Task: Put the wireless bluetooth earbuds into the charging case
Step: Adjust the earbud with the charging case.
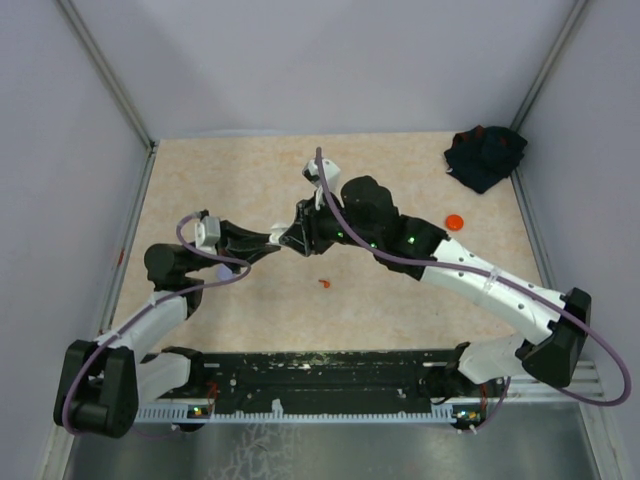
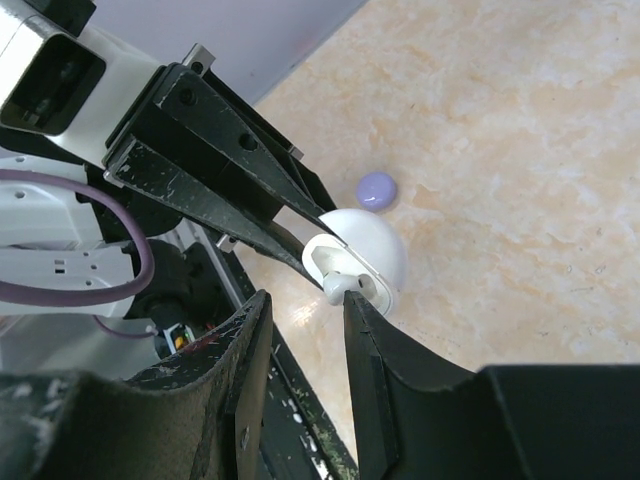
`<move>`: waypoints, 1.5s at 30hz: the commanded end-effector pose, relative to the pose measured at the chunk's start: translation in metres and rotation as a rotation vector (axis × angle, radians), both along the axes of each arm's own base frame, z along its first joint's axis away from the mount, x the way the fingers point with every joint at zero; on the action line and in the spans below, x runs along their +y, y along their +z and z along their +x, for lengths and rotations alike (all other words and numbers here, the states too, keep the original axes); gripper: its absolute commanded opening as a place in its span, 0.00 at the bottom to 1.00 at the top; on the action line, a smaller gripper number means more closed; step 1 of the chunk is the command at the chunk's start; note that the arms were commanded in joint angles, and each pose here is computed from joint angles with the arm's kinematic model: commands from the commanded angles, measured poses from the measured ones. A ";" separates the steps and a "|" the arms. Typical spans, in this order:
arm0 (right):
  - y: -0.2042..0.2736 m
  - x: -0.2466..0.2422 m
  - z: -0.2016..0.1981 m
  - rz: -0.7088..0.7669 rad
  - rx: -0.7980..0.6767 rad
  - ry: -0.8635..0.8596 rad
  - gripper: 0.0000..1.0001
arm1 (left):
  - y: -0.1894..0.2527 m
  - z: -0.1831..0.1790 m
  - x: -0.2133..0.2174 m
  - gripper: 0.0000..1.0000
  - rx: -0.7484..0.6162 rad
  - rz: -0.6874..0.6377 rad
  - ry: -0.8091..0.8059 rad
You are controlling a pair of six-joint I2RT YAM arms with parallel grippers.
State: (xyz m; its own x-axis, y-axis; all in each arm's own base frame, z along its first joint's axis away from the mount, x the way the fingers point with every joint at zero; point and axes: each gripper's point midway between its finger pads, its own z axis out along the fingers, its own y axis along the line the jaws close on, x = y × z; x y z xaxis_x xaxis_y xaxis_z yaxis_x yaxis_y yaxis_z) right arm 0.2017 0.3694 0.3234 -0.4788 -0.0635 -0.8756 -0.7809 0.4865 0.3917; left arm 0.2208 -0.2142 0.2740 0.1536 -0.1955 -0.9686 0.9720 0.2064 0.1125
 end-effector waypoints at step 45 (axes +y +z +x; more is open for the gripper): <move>-0.010 0.026 -0.014 -0.098 -0.052 0.230 0.33 | 0.009 -0.039 -0.012 0.00 -0.061 0.016 -0.220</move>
